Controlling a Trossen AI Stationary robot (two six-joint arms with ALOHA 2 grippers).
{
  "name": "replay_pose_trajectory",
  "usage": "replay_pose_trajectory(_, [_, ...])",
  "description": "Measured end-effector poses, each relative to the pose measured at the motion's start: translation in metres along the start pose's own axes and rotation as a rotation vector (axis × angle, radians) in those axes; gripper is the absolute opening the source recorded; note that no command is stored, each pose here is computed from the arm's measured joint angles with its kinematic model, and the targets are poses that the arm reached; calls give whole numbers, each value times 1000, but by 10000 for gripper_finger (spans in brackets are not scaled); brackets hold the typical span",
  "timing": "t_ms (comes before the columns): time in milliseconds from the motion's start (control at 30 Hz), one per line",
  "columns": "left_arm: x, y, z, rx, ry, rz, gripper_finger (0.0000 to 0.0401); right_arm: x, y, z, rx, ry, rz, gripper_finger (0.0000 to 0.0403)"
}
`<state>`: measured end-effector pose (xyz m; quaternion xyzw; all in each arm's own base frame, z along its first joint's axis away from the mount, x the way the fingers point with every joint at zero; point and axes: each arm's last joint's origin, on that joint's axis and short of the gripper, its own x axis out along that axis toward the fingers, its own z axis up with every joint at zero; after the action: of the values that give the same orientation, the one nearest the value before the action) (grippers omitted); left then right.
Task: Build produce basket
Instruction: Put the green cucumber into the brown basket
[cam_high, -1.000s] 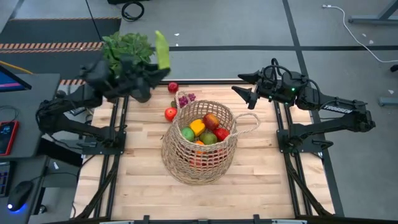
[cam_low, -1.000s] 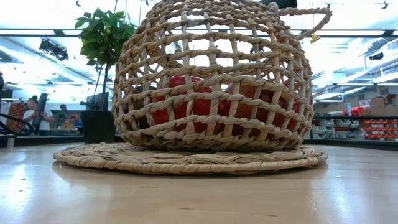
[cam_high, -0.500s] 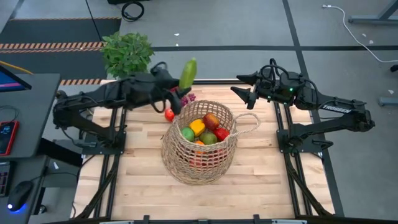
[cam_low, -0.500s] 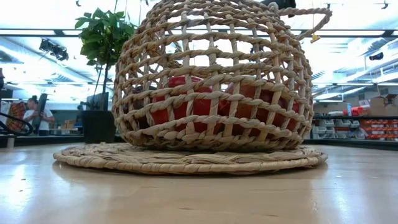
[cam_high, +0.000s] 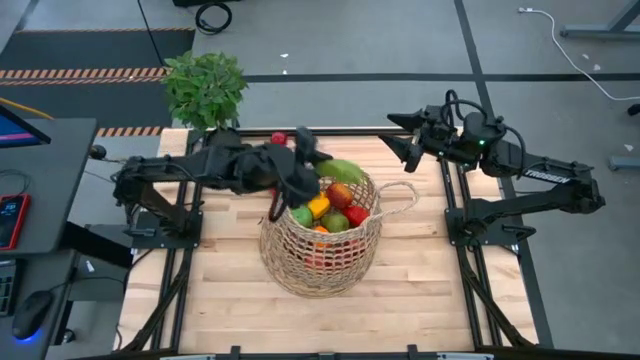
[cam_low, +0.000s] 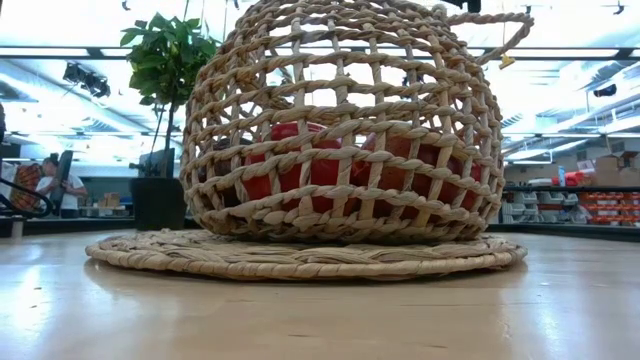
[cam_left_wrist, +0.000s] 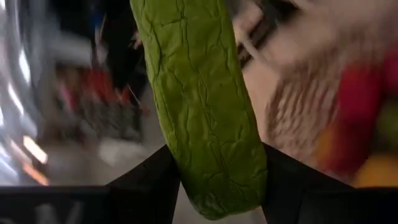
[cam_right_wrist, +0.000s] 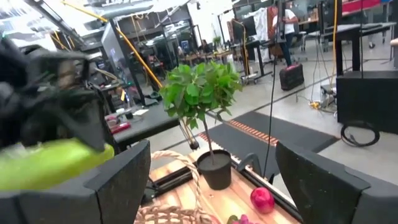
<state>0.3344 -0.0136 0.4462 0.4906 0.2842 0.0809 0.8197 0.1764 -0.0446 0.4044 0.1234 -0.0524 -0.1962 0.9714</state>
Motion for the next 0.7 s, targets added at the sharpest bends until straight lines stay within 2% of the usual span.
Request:
replay_pose_trajectory(100, [5,-10,8,394,31,-1,181,-2,0,1,-9,-8,-1,349])
replay_pose_trajectory(167, [10,-15,14,602,82,21,181,-2,0,1,-17,-7,-1,349])
replay_pose_trajectory(233, [15,-18,19,723,136,53,181,-2,0,1,-19,-6,-2,349])
replay_pose_trajectory(333, [20,-16,26,741,162,123,183,-2,0,1,-21,-5,-2,349])
replay_pose_trajectory(433, [23,-12,28,679,151,163,183,-2,0,1,-22,-2,-3,349])
replay_pose_trajectory(500, [25,-10,27,542,129,181,183,-2,0,1,-22,0,-4,349])
replay_pose_trajectory(567, [27,-9,26,329,91,187,185,-2,0,1,-22,0,-4,349])
replay_pose_trajectory(700, [29,-6,27,-224,-60,151,185,-5,0,3,-38,-16,-1,349])
